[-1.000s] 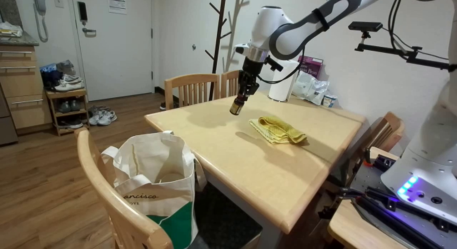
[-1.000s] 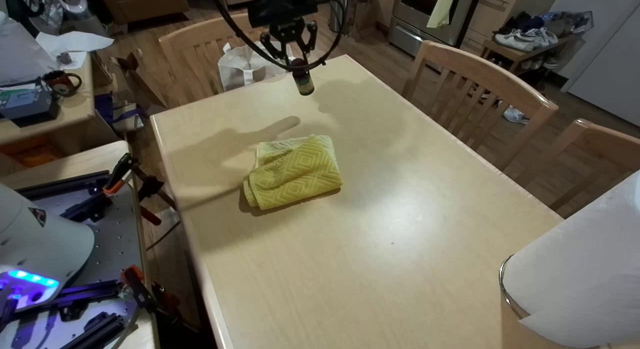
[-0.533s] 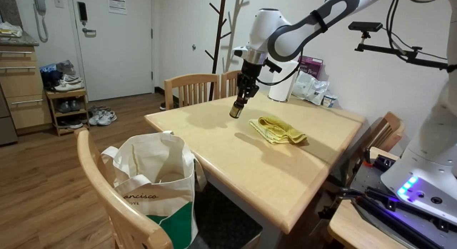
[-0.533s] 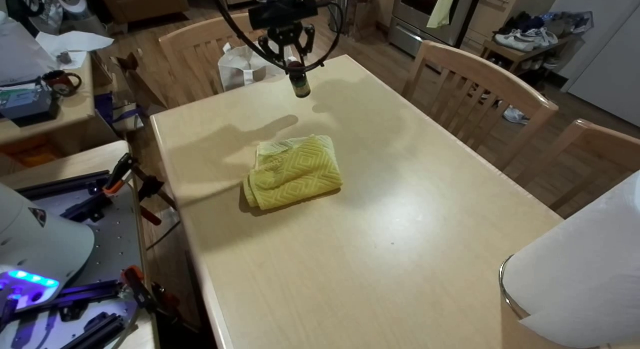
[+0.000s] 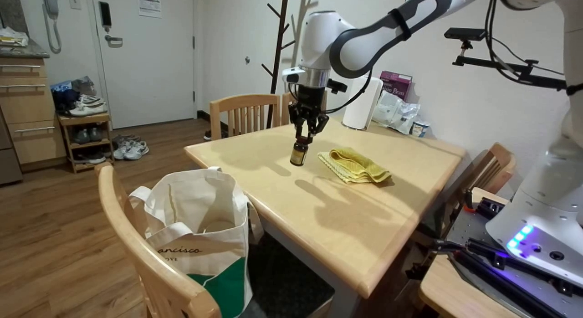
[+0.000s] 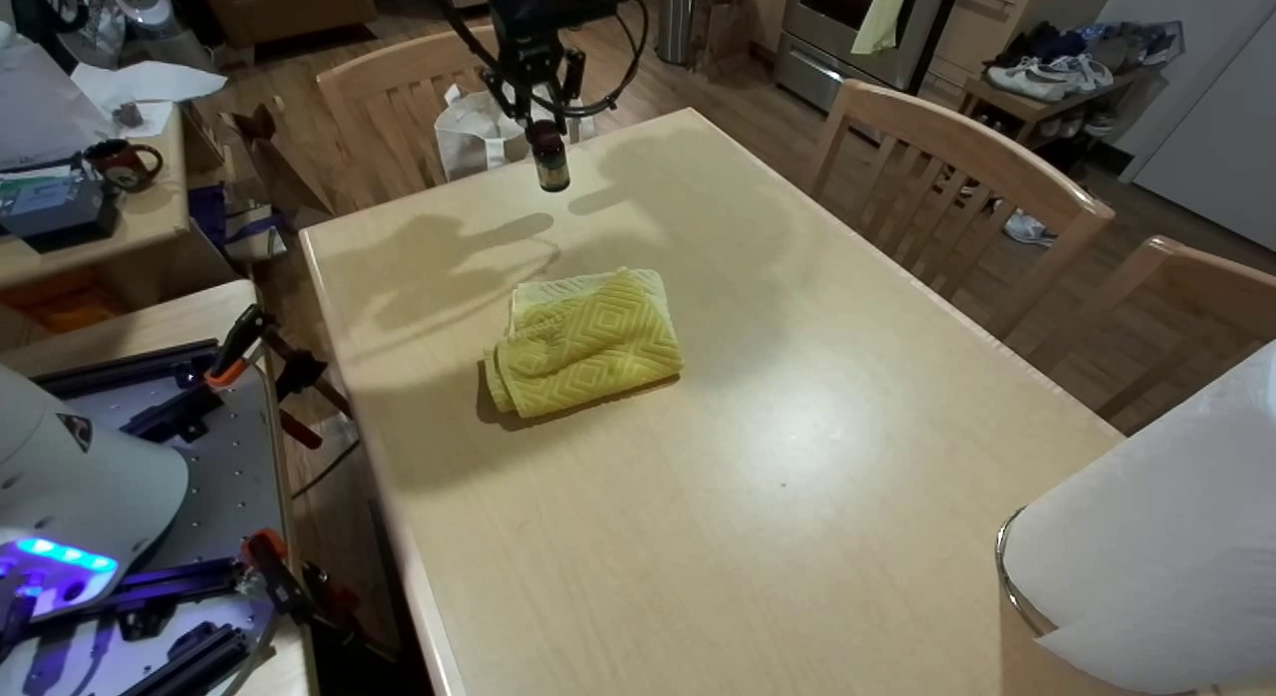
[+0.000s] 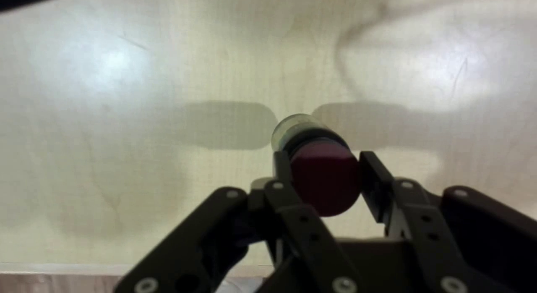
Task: Move the bottle to the left, use the yellow towel to wipe the table
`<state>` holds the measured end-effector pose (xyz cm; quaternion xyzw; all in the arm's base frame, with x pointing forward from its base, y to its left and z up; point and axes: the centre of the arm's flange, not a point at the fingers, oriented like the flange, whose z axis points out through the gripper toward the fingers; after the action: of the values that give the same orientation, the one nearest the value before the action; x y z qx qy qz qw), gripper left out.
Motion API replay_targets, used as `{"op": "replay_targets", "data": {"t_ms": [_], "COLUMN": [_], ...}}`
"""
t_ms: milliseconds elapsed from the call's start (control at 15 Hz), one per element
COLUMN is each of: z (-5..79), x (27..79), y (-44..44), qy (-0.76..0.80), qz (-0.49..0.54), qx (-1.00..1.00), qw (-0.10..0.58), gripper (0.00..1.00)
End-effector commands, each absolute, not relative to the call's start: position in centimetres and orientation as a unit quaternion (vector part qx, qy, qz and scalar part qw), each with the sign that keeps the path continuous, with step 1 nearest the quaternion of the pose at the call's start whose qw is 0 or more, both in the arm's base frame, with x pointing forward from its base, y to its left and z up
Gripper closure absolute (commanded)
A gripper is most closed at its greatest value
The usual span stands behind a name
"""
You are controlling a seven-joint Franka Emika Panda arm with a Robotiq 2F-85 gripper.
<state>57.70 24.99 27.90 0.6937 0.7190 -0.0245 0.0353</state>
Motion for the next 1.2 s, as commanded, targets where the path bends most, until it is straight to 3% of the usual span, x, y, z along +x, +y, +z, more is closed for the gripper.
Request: {"op": "replay_targets", "data": {"t_ms": [0,1133], "z": [27.8,22.7], "x": [58.3,53.5], "y": [25.5,26.3], "qy": [0.783,0.876], "qz": [-0.040,-0.052], "qx": [0.620,0.479], "qw": [0.020,0.020], "gripper": [0.81,0.81]}}
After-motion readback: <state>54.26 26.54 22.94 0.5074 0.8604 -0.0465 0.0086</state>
